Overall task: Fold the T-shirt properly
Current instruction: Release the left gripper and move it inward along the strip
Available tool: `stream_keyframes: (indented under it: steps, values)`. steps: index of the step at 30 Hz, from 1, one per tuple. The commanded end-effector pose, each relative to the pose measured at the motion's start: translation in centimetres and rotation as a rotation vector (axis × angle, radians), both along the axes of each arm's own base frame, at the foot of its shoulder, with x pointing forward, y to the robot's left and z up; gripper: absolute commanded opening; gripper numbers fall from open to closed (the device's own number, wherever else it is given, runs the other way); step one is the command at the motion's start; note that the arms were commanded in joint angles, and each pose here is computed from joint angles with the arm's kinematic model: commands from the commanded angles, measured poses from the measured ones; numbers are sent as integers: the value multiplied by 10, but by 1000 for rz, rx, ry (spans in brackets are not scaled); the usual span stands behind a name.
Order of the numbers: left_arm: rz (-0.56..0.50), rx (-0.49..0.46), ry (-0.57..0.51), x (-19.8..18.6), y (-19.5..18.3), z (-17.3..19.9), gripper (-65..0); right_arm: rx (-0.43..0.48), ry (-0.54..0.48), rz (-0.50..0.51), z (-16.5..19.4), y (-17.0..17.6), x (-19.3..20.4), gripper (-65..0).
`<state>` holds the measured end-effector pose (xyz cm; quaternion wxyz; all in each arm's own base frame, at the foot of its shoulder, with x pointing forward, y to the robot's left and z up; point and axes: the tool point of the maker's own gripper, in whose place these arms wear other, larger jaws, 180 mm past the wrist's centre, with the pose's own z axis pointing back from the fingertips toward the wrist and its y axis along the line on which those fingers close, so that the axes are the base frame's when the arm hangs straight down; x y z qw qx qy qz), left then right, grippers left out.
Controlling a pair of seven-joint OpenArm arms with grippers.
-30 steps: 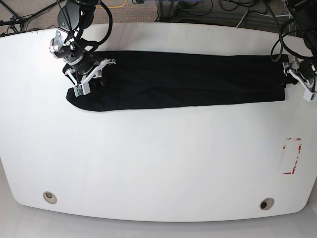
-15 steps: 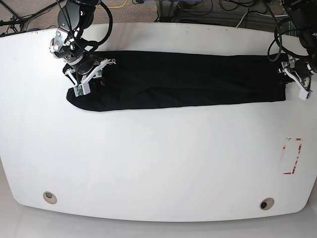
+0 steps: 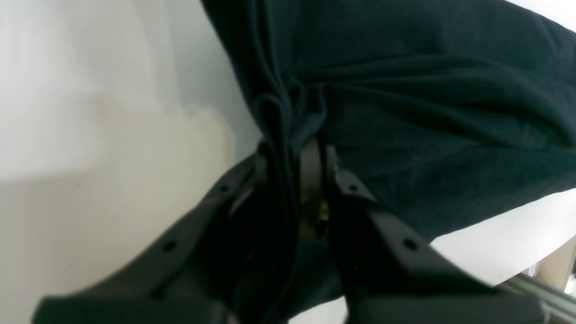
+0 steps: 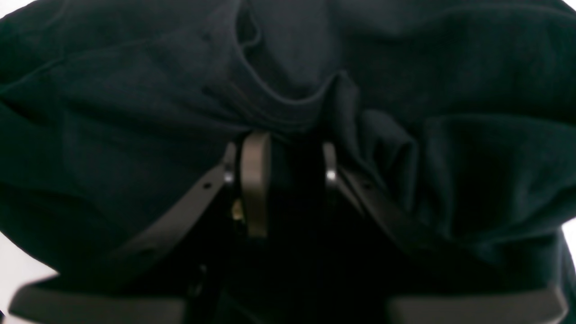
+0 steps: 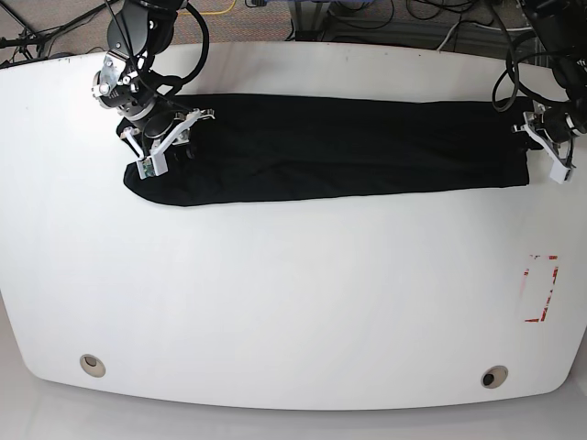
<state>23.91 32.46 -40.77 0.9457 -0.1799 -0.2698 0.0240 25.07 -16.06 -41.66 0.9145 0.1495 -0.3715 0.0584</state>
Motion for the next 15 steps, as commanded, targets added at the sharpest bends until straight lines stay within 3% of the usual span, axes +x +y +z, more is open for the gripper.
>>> stream_keyframes:
  steps: [1,11,15]
  values:
    - [-36,65,-68,15,7,27,-625,-19,13,5,-1,-2,-1,-504]
    - [-289,235,-156,27,-50,78,-622,-18,15,5,-1,-2,-1,-504]
    - [-382,254,-189,28,-86,87,-622,-18,13,5,-1,-2,0,-504]
